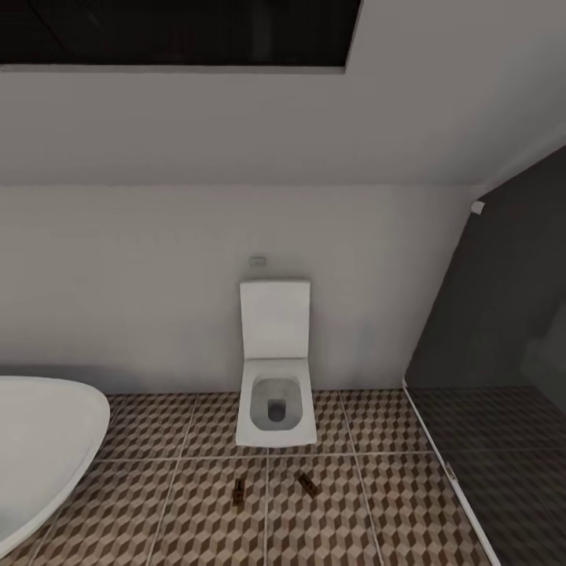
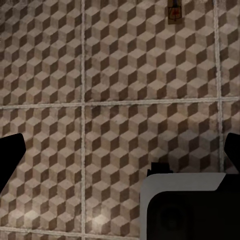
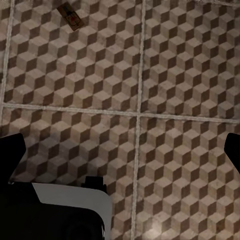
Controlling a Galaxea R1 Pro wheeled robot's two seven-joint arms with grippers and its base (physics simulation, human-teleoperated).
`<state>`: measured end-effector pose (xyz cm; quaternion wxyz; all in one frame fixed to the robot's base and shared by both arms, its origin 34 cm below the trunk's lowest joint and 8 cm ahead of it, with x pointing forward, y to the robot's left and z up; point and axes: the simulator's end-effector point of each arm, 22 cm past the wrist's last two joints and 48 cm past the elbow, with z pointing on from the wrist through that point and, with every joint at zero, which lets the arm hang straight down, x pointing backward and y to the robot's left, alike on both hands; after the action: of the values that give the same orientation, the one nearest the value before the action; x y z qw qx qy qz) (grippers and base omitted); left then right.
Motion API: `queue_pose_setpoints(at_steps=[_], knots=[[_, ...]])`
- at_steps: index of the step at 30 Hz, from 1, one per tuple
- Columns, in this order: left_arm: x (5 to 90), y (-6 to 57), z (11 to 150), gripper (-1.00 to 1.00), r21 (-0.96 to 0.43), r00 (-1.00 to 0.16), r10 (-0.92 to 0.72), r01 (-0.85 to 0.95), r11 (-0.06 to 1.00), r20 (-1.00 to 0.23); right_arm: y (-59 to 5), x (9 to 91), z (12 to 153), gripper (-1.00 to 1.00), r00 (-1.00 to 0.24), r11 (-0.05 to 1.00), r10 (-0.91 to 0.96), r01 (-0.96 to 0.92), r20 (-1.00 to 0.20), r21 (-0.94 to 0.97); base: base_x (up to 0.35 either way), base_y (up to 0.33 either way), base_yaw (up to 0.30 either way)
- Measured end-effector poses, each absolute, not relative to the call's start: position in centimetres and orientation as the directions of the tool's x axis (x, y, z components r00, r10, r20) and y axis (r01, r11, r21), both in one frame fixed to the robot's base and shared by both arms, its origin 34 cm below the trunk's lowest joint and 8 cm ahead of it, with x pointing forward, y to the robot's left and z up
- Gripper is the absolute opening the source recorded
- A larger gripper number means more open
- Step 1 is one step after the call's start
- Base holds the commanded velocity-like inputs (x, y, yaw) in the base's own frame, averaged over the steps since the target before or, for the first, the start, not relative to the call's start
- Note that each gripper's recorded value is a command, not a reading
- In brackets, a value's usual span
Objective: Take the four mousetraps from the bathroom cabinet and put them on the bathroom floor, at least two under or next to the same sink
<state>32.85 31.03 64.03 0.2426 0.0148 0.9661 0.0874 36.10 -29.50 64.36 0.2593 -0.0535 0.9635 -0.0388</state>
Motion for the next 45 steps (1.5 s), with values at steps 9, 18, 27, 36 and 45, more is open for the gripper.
queue_pose_setpoints(at_steps=[9,18,27,36,45], knots=[[33.4,31.0,64.3,1.0,0.176,-0.875,0.071,-0.017,0.984,-0.479,-29.5,36.2,64.6,1.0,-0.856,0.991,-0.123,-0.082,-0.503,-0.103,0.0,0.0,0.0],[33.9,31.0,64.7,1.0,0.175,-0.868,0.071,-0.019,0.984,-0.491,-29.5,36.5,64.9,1.0,-0.849,0.991,-0.123,-0.081,-0.513,-0.104,0.0,0.0,0.0],[34.2,31.1,64.9,1.0,0.176,-0.864,0.07,-0.022,0.984,-0.498,-29.5,37.0,65.3,1.0,-0.842,0.991,-0.123,-0.079,-0.525,-0.105,0.0,0.0,0.0],[30.0,31.3,63.6,1.0,0.184,-0.918,0.068,-0.005,0.983,-0.39,-29.8,35.4,64.6,1.0,-0.875,0.991,-0.124,-0.082,-0.467,-0.108,0.0,0.0,0.0],[23.7,31.5,62.2,1.0,0.188,-0.979,0.063,0.026,0.982,-0.195,-30.3,31.0,63.0,1.0,-0.941,0.99,-0.122,-0.09,-0.316,-0.112,0.0,0.0,0.0]])
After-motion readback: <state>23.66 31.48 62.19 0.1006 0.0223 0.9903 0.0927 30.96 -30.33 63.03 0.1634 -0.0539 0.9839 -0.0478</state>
